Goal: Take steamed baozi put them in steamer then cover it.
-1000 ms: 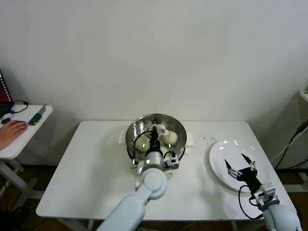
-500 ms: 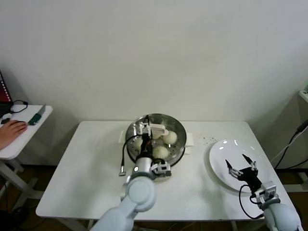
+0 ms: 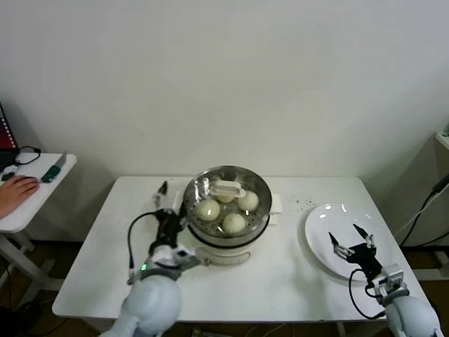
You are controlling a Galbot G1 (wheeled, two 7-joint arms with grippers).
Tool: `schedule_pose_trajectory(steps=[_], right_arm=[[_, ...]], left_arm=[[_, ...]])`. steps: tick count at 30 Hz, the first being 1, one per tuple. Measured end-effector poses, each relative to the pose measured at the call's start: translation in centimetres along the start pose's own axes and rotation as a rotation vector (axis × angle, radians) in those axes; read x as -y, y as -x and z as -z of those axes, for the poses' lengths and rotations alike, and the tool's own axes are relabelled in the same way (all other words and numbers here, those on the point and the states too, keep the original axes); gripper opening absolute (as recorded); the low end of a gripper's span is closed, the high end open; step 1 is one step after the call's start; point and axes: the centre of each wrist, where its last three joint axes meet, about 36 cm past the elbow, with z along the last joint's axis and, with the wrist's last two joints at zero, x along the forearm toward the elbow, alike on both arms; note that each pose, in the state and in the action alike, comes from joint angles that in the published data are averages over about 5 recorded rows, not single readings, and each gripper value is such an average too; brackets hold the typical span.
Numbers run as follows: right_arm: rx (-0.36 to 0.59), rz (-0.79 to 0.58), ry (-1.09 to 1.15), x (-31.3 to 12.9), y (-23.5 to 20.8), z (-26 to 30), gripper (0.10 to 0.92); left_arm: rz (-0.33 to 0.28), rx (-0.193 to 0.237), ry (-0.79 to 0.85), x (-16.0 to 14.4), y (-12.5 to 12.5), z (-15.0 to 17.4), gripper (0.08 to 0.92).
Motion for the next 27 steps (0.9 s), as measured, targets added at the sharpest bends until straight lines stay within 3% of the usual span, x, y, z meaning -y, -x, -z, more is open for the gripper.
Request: schedule_pose_trajectory(steps=[4,7,16,27], right_arm=[[0.004,0.003,0.000,-0.1,-0.1,-0.1,0.823],[0.013,0.002,0.001,-0.2,-0.1,-0.3,0.823],[0.065,-0.001,0.018,-0.3,-0.6,-0.6,0.823],[0.125,0.013,0.086,-1.0,-1.9,-0.9,0.823]], left_arm=[[-0.059,-0.081,-0.176,-1.4,-0.2,-3.4,0.823],[-0.095,-0.103,-0.315,-1.7,-0.4,-5.9,0.823],[-0.082,-0.028,-0.659,-0.3,-0.7,-12.3,0.823],[-0.036,0.027,-0.797,2.3,-0.9,-16.5,0.823]])
